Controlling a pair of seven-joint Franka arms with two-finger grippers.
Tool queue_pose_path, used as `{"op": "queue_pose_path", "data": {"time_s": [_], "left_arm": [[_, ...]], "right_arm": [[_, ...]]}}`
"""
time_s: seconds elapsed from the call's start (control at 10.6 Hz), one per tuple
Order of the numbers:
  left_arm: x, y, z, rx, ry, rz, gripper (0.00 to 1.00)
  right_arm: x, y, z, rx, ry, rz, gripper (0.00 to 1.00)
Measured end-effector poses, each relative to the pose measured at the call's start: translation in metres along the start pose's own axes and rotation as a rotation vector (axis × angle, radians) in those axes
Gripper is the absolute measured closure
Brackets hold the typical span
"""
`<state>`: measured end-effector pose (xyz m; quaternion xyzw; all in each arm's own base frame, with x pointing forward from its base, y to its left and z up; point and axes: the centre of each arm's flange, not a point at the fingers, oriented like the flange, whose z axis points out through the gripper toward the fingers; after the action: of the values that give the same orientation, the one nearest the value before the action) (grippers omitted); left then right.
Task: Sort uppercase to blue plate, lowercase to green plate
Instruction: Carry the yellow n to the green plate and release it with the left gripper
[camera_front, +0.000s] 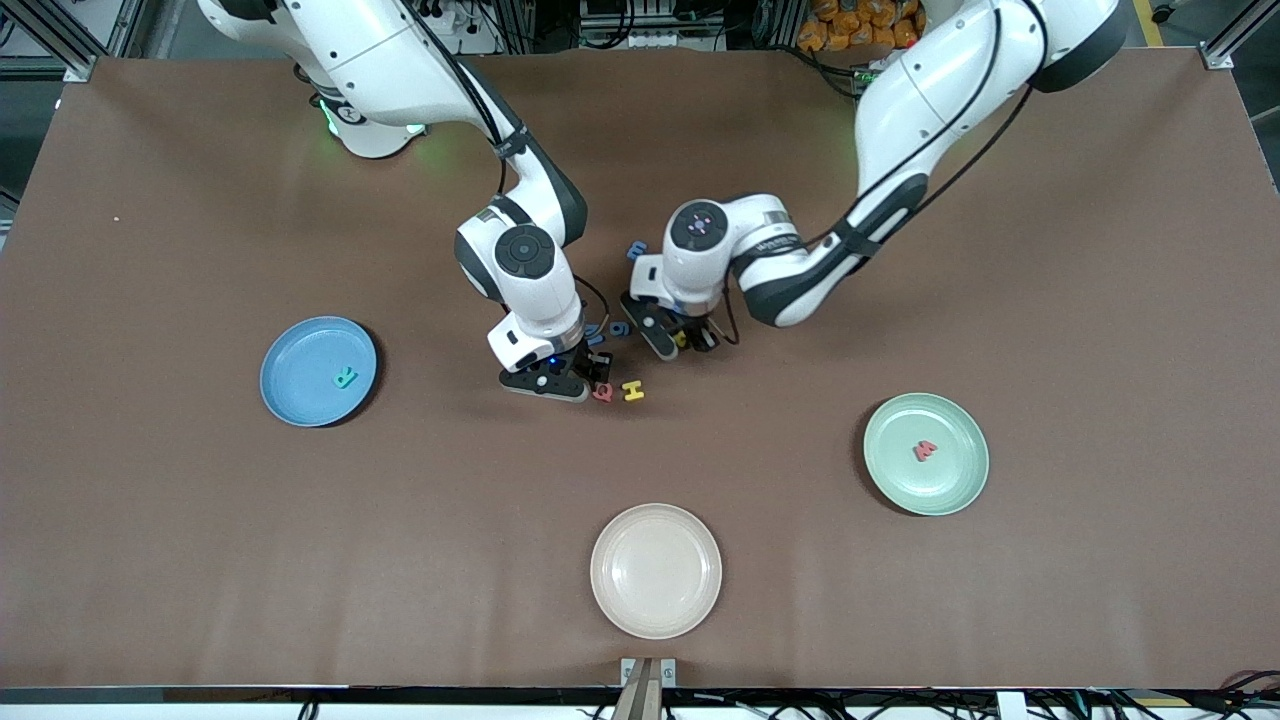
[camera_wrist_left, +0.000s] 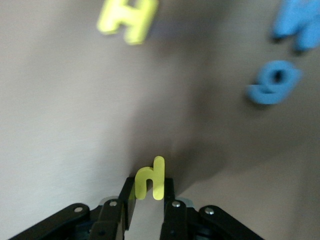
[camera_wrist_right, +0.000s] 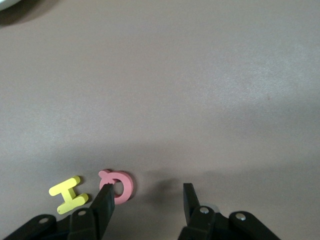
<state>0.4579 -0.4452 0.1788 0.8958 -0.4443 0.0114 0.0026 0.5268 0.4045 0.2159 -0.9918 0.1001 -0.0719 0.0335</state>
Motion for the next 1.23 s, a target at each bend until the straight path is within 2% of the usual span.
{"op": "queue_pose_path", "data": {"time_s": [0.38, 0.76, 0.95, 1.23], "left_arm": [[-0.031, -0.132, -0.049, 0.056, -0.04, -0.145, 0.74], [-0.109, -0.286, -0.091, 0.072, -0.117, -0.224, 0.74], [-0.136, -0.322, -0.083, 0.076, -0.146, -0.272, 0.74], [-0.153, -0.341, -0.07, 0.081, -0.168, -0.29, 0.74]], "right_arm": [[-0.004, -0.007, 0.002, 0.026, 0.035, -0.036, 0.35], [-0.023, -0.019, 0.024, 0.043, 0.054, -0.096, 0.35], [-0.026, -0.022, 0.025, 0.056, 0.061, -0.102, 0.35], [-0.027, -0.022, 0.03, 0.06, 0.063, -0.105, 0.36]]}}
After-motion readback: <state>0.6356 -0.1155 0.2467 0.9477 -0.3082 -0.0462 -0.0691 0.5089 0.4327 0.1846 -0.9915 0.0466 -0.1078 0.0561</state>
